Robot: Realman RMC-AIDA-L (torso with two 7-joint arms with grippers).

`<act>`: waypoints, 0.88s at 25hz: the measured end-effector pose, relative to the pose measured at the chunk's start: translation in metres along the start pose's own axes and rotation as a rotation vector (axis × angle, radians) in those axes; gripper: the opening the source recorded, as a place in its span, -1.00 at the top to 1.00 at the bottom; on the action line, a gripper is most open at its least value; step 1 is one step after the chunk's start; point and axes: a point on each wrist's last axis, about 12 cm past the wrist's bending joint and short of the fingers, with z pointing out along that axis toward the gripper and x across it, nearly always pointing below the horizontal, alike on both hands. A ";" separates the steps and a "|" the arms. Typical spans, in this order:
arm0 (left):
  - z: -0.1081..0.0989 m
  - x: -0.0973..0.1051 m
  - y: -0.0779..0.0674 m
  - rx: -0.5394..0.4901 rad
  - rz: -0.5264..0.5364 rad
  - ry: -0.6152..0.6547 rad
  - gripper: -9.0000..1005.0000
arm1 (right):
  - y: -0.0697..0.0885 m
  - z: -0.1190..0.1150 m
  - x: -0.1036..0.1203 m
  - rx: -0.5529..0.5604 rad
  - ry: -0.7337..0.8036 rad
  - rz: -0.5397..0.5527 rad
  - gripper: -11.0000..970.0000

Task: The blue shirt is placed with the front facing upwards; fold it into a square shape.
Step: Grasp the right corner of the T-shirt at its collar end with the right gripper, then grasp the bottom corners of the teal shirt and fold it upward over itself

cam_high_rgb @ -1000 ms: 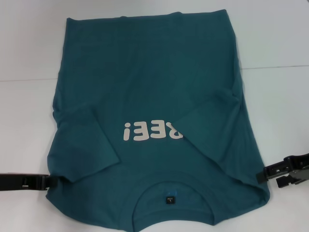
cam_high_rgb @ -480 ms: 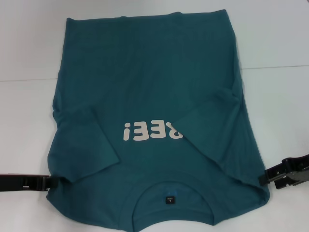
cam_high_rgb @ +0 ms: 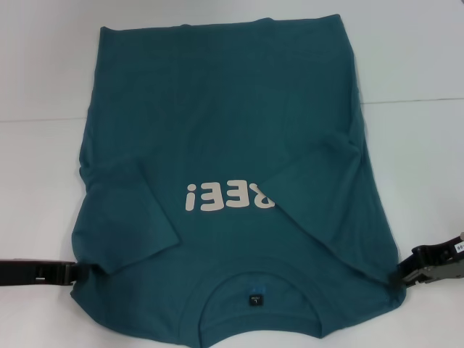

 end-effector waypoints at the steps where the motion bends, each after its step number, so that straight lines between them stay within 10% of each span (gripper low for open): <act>1: 0.000 0.000 0.000 0.000 0.000 0.000 0.98 | 0.000 0.000 0.000 0.004 0.000 -0.002 0.22; 10: 0.001 -0.001 0.000 0.001 0.000 -0.002 0.98 | -0.001 0.001 0.000 0.019 -0.007 -0.049 0.86; 22: 0.001 0.000 0.000 0.037 -0.015 -0.037 0.98 | 0.000 -0.006 -0.003 -0.090 -0.117 -0.098 0.88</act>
